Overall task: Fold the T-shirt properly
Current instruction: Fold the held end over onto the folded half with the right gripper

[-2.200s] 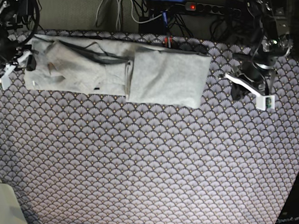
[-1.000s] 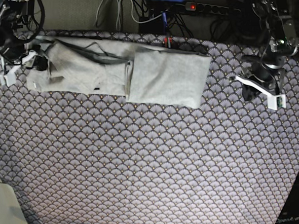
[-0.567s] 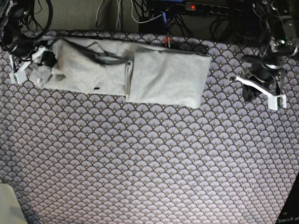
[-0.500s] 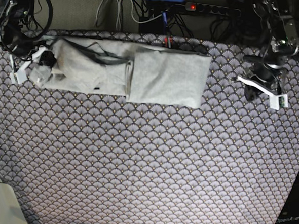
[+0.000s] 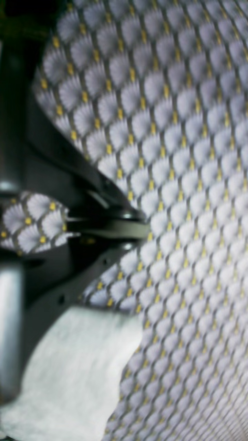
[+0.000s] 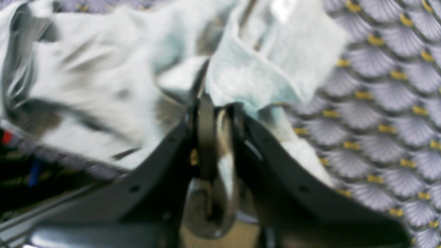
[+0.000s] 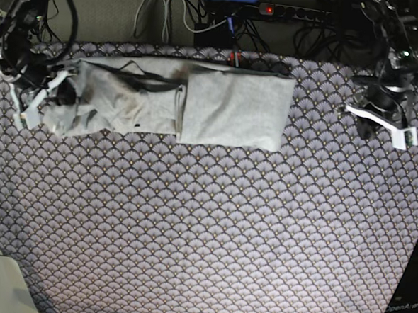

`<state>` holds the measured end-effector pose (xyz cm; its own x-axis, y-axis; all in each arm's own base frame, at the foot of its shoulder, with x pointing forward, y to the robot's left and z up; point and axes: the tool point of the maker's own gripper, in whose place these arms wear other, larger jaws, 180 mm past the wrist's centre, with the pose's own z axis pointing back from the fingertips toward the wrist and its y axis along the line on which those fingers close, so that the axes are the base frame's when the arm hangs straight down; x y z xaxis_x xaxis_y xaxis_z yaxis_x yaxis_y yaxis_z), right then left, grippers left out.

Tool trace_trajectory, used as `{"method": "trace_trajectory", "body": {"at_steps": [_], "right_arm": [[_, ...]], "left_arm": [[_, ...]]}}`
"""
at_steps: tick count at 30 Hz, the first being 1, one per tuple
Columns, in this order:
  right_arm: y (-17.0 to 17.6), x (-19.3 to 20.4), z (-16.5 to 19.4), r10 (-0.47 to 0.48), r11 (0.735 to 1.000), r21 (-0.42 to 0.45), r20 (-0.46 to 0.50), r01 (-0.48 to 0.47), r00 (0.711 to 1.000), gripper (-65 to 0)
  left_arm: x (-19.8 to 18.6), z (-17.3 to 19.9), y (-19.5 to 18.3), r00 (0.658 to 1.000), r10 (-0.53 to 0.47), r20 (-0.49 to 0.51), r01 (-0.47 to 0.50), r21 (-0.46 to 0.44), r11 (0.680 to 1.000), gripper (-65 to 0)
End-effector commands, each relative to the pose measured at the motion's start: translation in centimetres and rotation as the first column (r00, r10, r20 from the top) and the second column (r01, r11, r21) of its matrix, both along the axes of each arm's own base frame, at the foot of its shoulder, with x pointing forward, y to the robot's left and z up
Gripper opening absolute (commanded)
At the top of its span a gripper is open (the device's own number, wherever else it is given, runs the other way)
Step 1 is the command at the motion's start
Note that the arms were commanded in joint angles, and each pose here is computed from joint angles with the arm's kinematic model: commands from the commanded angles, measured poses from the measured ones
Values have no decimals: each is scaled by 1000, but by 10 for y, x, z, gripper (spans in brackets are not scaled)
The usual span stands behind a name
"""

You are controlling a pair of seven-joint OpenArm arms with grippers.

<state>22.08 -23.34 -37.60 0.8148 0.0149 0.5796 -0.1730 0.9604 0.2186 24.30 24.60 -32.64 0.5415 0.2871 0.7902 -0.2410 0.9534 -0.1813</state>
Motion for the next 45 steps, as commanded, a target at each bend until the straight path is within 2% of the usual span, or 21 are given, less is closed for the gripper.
{"method": "trace_trajectory", "body": {"at_steps": [1, 4, 8, 12, 17, 20, 26, 32, 34, 37, 43, 45], "right_arm": [[1, 7, 15, 17, 1000, -17, 50, -16, 999, -650], [19, 8, 30, 38, 999, -29, 85, -36, 996, -650], [43, 6, 41, 51, 999, -11, 105, -50, 993, -650], [67, 8, 39, 46, 997, 54, 106, -52, 993, -650], [122, 14, 41, 128, 978, 147, 132, -148, 983, -650], [156, 19, 48, 177, 956, 203, 166, -210, 970, -650], [208, 27, 66, 299, 901, 239, 261, -361, 918, -650], [262, 21, 84, 411, 817, 274, 342, -508, 845, -650], [277, 17, 82, 432, 789, 301, 349, -536, 832, -650], [293, 15, 73, 441, 759, 353, 340, -547, 831, -650], [309, 20, 56, 454, 728, 410, 313, -549, 835, -650], [311, 26, 53, 459, 725, 414, 305, -550, 835, -650]], "left_arm": [[3, 13, 9, 999, 12, 44, -13, 23, 1000, -646], [-2, 19, 31, 998, 51, 47, -54, 62, 997, -646], [-15, 21, 60, 995, 102, 2, -102, 106, 989, -646], [-27, 31, 92, 983, 182, 7, -181, 142, 973, -646], [-35, 40, 109, 978, 209, 4, -207, 148, 967, -646], [-39, 44, 116, 974, 224, 6, -223, 121, 967, -646], [-48, 44, 124, 966, 258, -9, -255, 112, 960, -646], [-52, 45, 127, 962, 274, -7, -271, 111, 956, -646], [-52, 45, 127, 962, 274, -7, -271, 111, 956, -646], [-56, 43, 128, 961, 278, -16, -274, 116, 955, -646], [-56, 43, 128, 961, 278, -18, -274, 116, 955, -646], [-56, 43, 128, 961, 278, -18, -274, 116, 955, -646]]}}
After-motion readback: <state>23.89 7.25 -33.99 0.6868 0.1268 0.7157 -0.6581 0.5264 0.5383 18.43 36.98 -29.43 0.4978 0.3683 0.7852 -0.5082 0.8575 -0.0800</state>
